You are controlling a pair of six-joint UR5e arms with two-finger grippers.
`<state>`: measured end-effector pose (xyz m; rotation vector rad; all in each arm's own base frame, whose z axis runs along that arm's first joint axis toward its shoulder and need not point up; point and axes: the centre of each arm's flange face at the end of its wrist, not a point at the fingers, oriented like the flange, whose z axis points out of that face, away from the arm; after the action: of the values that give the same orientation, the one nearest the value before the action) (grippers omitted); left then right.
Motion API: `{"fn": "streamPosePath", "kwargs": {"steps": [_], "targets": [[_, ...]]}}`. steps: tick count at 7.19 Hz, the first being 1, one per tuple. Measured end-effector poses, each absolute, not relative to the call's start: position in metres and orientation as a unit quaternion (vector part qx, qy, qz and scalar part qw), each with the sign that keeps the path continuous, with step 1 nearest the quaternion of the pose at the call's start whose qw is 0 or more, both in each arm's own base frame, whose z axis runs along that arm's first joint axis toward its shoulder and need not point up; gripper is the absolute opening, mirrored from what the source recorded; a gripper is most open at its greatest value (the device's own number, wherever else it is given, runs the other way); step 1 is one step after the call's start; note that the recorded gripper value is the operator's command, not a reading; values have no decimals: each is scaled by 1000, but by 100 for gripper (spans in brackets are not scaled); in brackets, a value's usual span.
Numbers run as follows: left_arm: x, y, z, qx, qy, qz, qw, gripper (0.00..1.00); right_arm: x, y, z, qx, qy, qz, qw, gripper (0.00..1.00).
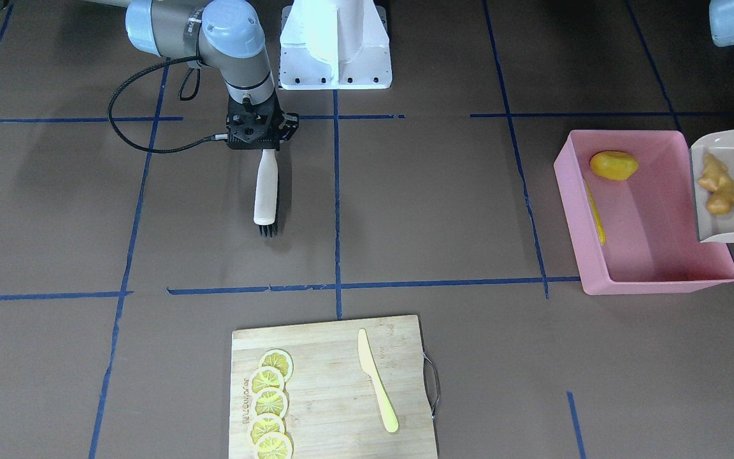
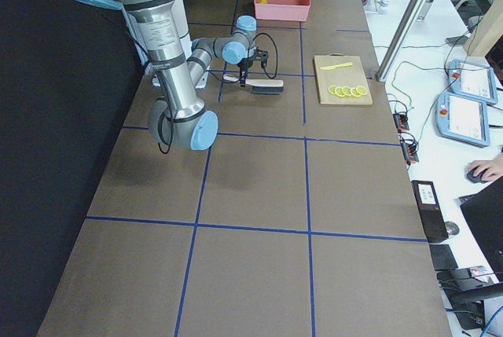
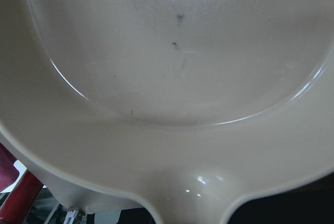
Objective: Sweep and dump trash into bin
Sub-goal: 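Tilt the dustpan over the pink bin with the left gripper to dump the vegetables, then hold the emptied dustpan tilted over the pink bin with the left gripper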
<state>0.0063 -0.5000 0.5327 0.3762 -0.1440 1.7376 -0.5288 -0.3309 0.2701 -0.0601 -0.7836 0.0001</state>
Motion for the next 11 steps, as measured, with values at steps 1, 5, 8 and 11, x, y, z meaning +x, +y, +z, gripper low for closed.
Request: {"fn": "streamPosePath", "kwargs": {"steps": [1,5,8,11], "targets": [[7,-501,531,163,-67,759,627,0,-529,-330,270,-29,-382,0,924,0],[8,-507,521,157,-91,769,613,0,-529,-330,270,-30,-382,-1,924,0],[6,-510,504,147,-108,774,606,0,-530,-329,270,-30,-382,-1,924,0],[8,-510,501,147,-109,776,604,0,-530,-329,270,-30,-382,-2,923,0]]}}
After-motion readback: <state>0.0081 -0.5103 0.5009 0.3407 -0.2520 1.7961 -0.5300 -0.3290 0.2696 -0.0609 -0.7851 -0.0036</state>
